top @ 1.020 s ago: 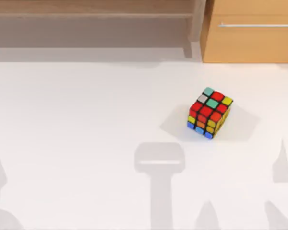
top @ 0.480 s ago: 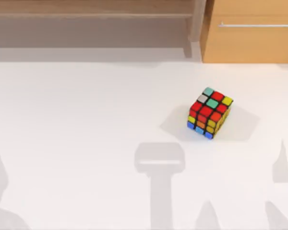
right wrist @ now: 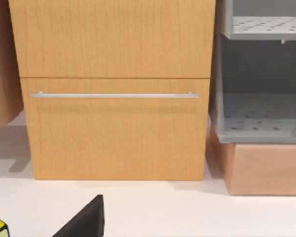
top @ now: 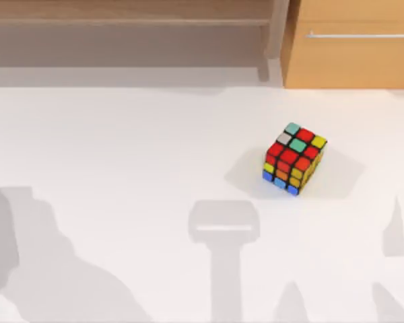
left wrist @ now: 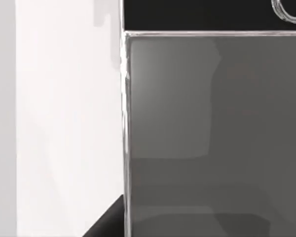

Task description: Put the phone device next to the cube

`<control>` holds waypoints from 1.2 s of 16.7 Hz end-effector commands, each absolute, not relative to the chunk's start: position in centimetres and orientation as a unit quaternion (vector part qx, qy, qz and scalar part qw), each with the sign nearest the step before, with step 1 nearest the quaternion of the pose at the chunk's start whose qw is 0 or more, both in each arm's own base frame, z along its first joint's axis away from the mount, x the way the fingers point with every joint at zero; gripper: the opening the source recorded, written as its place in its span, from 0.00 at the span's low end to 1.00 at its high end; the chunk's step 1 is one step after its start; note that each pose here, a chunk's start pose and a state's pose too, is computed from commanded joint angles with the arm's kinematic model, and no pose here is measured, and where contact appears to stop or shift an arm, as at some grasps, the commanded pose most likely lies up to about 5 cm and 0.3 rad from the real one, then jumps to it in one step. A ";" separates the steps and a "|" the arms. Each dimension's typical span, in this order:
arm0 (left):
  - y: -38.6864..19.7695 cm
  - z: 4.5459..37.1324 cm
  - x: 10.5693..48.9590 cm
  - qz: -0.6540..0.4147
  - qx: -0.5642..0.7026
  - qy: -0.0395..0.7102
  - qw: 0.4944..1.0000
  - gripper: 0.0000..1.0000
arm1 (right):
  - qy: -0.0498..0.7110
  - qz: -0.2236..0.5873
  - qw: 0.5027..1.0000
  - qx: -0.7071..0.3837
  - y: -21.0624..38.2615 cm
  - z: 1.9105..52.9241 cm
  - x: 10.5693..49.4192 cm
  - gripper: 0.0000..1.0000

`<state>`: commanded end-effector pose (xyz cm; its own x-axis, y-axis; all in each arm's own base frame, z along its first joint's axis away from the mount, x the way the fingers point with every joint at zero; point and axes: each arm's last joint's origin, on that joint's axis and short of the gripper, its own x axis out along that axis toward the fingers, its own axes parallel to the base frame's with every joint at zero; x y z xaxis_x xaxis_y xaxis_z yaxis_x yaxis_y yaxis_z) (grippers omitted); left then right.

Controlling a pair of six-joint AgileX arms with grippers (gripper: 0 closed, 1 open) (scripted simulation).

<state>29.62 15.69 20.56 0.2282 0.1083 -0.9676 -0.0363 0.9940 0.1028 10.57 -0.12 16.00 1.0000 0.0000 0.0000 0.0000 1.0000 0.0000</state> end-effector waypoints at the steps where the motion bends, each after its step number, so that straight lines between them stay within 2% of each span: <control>1: 15.1 21.7 31.0 0.046 0.033 0.606 0.793 0.00 | 0.000 0.000 1.000 0.000 -0.1 16.0 10.6 1.00; 6: 9.9 26.9 37.6 0.029 0.032 0.553 0.832 0.00 | 0.000 0.000 1.000 0.000 -0.1 16.0 10.6 1.00; 10: 3.1 28.9 41.5 0.000 0.011 0.543 0.840 0.00 | 0.000 0.000 1.000 0.000 -0.1 16.0 10.6 1.00; 15: -6.9 28.9 43.9 -0.035 -0.018 0.567 0.823 0.00 | 0.000 0.000 1.000 0.000 -0.1 16.0 10.6 1.00; 20: -16.3 26.8 43.5 -0.048 -0.029 0.613 0.788 0.00 | 0.000 0.000 1.000 0.000 -0.1 16.0 10.6 1.00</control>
